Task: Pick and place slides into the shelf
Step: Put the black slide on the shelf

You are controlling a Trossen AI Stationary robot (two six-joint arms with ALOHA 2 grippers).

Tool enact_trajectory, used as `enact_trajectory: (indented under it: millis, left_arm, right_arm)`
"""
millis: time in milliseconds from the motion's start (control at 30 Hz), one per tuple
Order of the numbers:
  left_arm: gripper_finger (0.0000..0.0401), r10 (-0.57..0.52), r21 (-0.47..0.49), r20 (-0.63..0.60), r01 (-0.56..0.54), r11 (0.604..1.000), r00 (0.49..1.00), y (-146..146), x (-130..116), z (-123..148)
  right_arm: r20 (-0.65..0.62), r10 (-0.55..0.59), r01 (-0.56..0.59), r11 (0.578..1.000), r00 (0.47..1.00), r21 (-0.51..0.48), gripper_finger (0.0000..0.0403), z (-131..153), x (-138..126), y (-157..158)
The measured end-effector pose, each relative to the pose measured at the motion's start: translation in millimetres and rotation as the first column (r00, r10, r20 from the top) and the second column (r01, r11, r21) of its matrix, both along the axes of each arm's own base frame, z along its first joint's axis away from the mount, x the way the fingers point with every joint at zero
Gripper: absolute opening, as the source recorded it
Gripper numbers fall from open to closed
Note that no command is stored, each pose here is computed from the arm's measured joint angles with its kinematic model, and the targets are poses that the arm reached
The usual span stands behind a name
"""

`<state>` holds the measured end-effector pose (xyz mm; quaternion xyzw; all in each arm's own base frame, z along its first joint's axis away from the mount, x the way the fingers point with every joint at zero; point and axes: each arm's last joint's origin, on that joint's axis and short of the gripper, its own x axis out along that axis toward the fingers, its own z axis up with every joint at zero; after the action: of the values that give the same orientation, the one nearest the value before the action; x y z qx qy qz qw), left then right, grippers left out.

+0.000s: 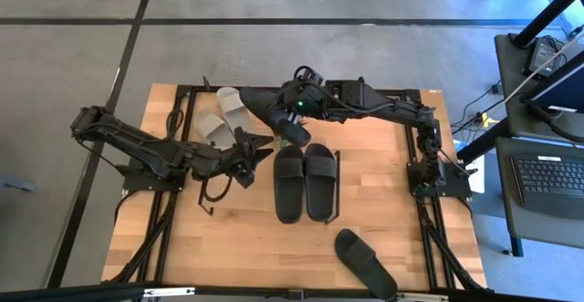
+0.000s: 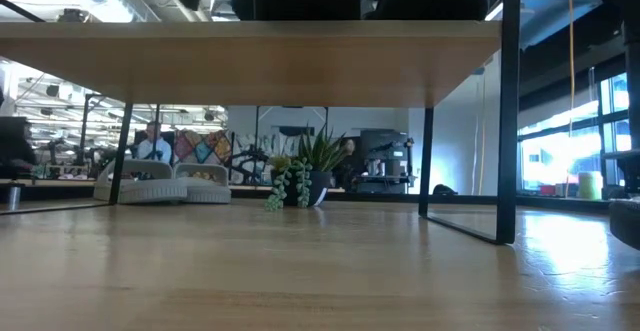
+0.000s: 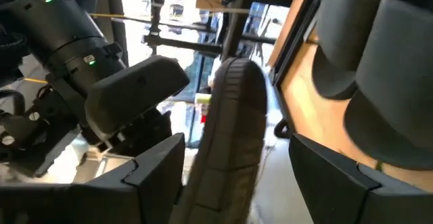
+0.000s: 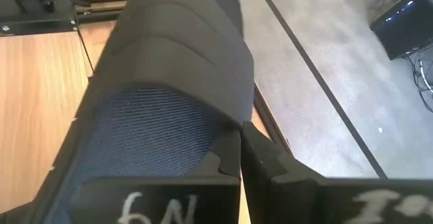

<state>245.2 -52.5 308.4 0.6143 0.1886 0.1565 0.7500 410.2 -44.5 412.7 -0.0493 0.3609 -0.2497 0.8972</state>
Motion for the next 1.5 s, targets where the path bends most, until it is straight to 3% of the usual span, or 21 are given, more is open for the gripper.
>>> enact_trajectory:
  millis: [367, 967, 1167, 1500]
  left_arm:
    - [0.0257, 0.017, 0.065, 0.018, -0.018, 0.998, 1.000, -0.1, 8.7, 0.5]
    - [0.0248, 0.112, 0.046, 0.019, -0.113, 0.993, 0.993, 6.1, 8.2, -0.8]
    - [0.0208, 0.111, 0.054, 0.000, -0.111, 0.992, 0.994, 3.5, 7.3, -2.6]
    - [0.0098, 0.115, 0.056, -0.002, -0.115, 0.992, 0.993, -0.8, 5.9, -3.1]
  right_arm:
    - [0.026, 0.042, -0.042, 0.999, 0.999, -0.003, 0.0000, 0.2, 5.0, 17.1]
    - [0.039, 0.099, -0.098, 0.995, 0.994, -0.027, 0.0000, 2.2, 7.5, 34.6]
    - [0.039, 0.100, -0.099, 0.995, 0.994, -0.026, 0.0000, 2.2, 7.5, 34.6]
    - [0.044, 0.106, -0.105, 0.994, 0.993, -0.027, 0.0000, 2.6, 8.0, 35.2]
